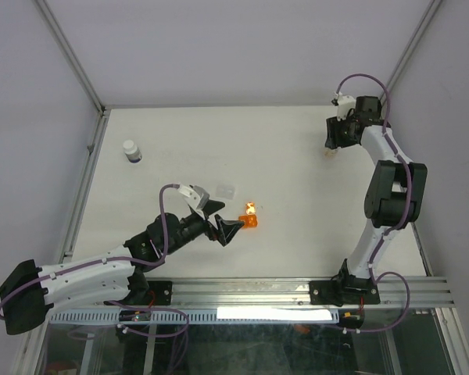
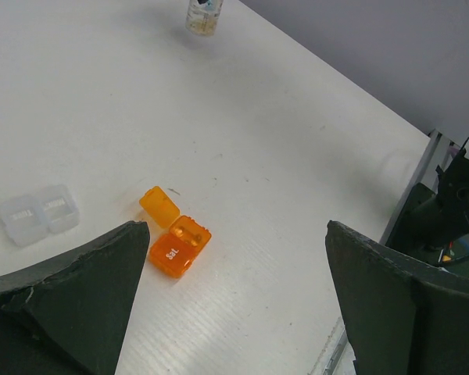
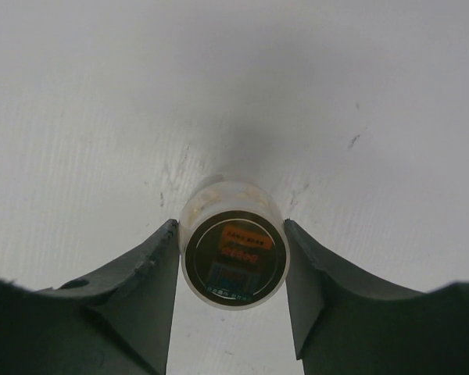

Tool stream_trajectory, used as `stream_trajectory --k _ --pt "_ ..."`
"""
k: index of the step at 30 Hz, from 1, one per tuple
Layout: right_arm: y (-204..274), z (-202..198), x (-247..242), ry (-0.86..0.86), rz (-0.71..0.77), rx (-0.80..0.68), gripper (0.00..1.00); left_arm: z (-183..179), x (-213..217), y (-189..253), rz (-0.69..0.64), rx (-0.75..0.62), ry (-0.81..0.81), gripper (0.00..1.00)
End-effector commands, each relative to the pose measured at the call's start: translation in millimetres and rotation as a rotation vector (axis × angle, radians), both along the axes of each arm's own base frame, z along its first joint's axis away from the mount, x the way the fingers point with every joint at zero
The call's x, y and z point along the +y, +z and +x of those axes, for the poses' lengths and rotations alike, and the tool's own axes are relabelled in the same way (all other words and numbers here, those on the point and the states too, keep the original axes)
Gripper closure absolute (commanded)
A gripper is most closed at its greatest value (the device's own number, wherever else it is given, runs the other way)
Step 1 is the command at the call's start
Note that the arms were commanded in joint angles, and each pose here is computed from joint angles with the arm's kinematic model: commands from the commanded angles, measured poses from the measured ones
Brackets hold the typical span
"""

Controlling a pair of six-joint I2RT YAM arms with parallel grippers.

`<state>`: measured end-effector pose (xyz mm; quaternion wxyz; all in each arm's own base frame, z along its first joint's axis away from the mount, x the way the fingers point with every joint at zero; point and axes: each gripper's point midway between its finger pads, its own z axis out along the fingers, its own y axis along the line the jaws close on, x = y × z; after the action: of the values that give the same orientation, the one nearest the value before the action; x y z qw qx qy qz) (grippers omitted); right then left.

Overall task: Sort the pills into containers
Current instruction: Place the pill bottle at the center of the board.

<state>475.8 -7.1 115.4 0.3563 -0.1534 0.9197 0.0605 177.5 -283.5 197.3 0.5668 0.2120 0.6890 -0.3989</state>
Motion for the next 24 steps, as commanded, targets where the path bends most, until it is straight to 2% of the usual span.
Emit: stream_trajectory --k 1,9,12,16,21,24 --pt "9.4 17.7 -27.0 -0.085 -0.035 -0.019 0.61 -1.5 0.4 10.8 -0.046 -0.007 -0.007 0.01" --pt "3.9 15.5 -27.9 -0.073 0.010 0.012 0.31 -2.6 -5.7 11.3 -0.033 0.000 -0.031 0.01" --pt "15.9 11.1 -22.2 -0.056 0.032 -0.007 0.25 -6.8 -9.3 9.7 -0.025 -0.003 -0.063 0.01" --pt "48.8 1.1 -19.6 -0.032 0.025 -0.092 0.06 -10.9 -11.4 11.8 -0.035 -0.008 -0.090 0.01" --pt "94.6 -28.8 5.6 0.073 0.093 -0.197 0.03 -20.2 -18.4 14.7 -0.046 -0.037 -0.159 0.01" --pt "118.3 -61.8 44.8 0.246 0.225 -0.248 0.03 -24.7 -22.7 19.3 -0.048 -0.058 -0.199 0.02"
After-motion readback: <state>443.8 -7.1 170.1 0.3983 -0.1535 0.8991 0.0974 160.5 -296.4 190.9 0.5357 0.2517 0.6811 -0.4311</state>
